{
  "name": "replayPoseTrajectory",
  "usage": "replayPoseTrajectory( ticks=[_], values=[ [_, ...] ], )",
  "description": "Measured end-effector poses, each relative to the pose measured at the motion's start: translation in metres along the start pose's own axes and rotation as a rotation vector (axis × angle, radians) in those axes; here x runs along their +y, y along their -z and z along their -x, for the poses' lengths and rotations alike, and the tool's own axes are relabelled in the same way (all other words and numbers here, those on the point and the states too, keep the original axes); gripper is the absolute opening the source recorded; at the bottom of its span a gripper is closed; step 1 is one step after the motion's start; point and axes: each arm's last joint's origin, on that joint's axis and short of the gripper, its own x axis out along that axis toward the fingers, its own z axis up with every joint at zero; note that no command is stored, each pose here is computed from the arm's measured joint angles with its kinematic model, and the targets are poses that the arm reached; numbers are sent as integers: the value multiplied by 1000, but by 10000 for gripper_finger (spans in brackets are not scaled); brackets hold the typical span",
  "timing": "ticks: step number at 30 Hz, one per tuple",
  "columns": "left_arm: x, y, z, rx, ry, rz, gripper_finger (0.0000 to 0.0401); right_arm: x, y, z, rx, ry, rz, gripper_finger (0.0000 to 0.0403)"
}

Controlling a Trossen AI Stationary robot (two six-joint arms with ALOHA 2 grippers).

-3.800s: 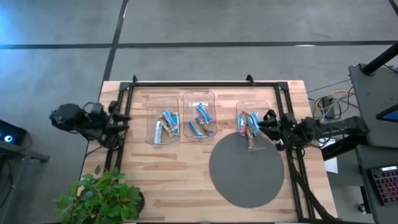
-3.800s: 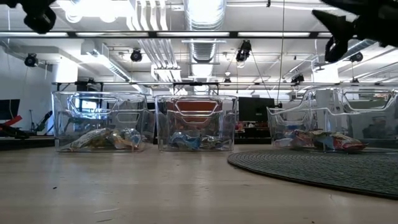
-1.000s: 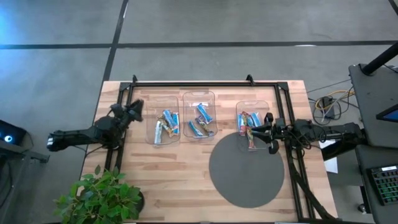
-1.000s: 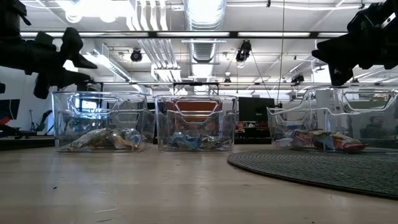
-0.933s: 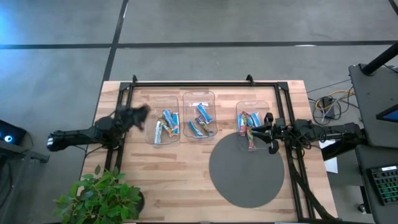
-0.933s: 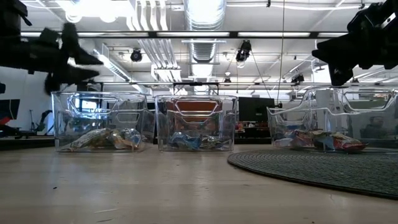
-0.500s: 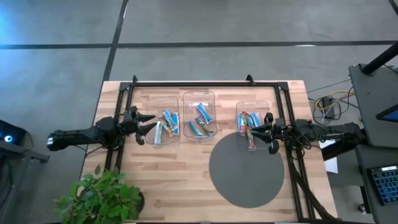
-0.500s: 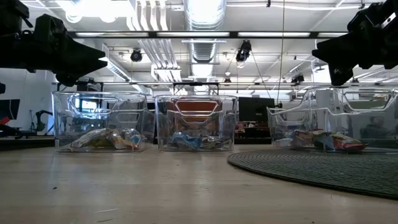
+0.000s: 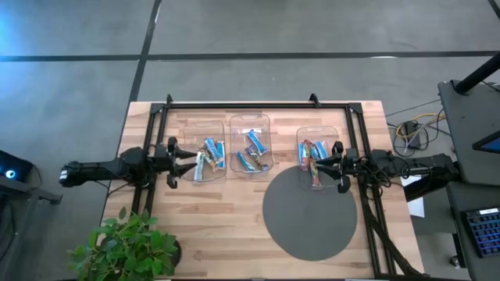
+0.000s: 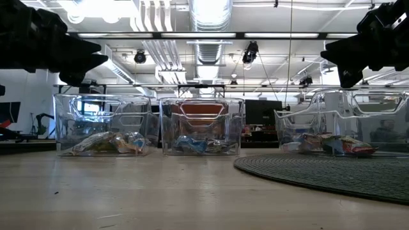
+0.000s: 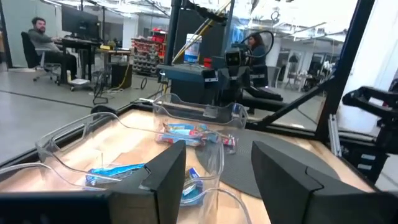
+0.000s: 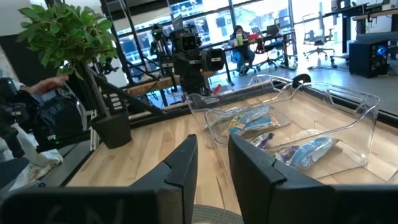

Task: Pick and place Granola Bars by type
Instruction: Return to Home Position

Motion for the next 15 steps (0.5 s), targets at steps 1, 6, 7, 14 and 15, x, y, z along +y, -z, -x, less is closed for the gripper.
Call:
replayPoseTrajectory(
  ticks=[1,6,7,14,15],
  values=[
    [0,0,0,-2,0,6,168,0,0,0,0,0,0,80],
    [0,1,-1,15,-2,19,168,0,0,0,0,0,-1,75],
    [0,1,-1,17,-2,18,168,0,0,0,0,0,-1,75],
    [0,2,-2,23,-3,19,168,0,0,0,1,0,-2,83],
    [0,2,-2,23,-3,19,168,0,0,0,1,0,-2,85]
  ],
)
